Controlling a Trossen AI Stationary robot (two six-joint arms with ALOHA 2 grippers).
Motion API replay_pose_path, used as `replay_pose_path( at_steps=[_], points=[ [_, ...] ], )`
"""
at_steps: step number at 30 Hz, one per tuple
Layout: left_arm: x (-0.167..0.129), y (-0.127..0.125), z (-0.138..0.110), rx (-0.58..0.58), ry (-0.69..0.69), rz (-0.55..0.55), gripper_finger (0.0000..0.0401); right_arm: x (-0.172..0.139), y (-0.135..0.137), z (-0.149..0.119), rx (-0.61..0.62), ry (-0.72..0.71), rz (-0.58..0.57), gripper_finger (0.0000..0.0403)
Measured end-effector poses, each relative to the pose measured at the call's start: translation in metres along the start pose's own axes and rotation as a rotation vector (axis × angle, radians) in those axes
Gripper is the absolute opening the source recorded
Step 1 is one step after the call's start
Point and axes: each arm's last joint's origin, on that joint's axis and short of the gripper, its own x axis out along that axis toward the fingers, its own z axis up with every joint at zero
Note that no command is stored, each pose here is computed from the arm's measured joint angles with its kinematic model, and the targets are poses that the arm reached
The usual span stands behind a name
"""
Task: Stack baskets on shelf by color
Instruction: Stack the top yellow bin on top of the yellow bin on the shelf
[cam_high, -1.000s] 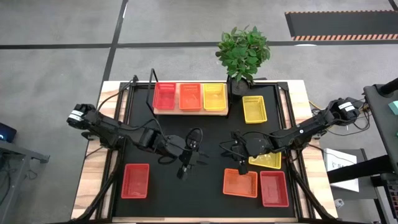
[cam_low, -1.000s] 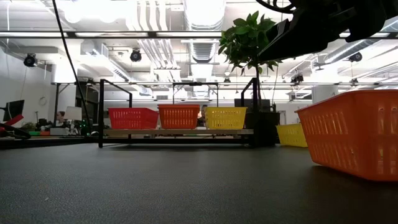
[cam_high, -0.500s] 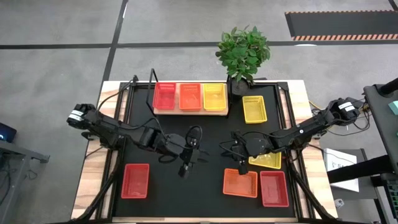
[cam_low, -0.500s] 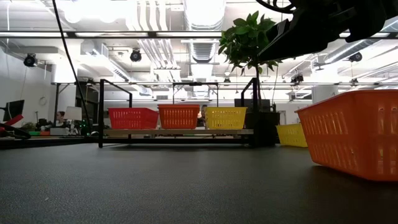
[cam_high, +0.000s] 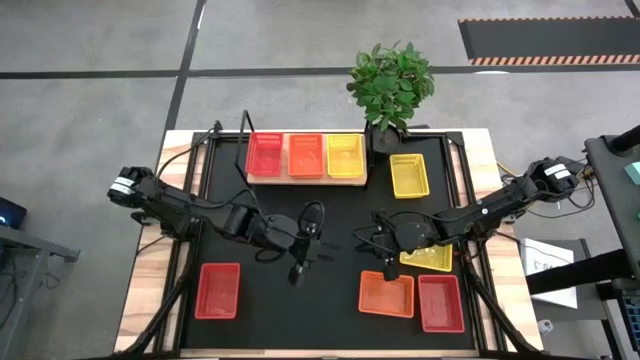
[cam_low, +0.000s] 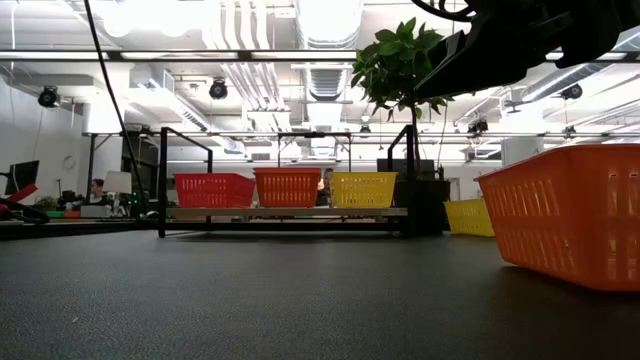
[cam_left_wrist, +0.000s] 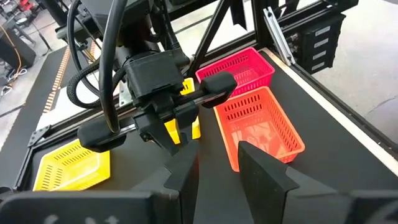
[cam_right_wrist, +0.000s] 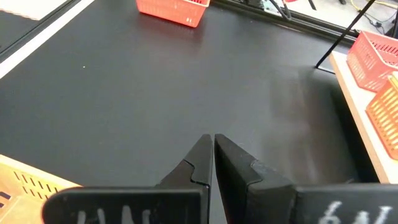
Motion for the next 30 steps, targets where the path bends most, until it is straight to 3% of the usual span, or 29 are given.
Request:
replay_pose_path(
  at_steps=[30],
  points=[
    [-0.002,-0.01,0.001,-0.029,0.004,-0.03,0.0096,0.0,0.0,0.0,0.008,0.0,0.001,0.0009]
  ],
)
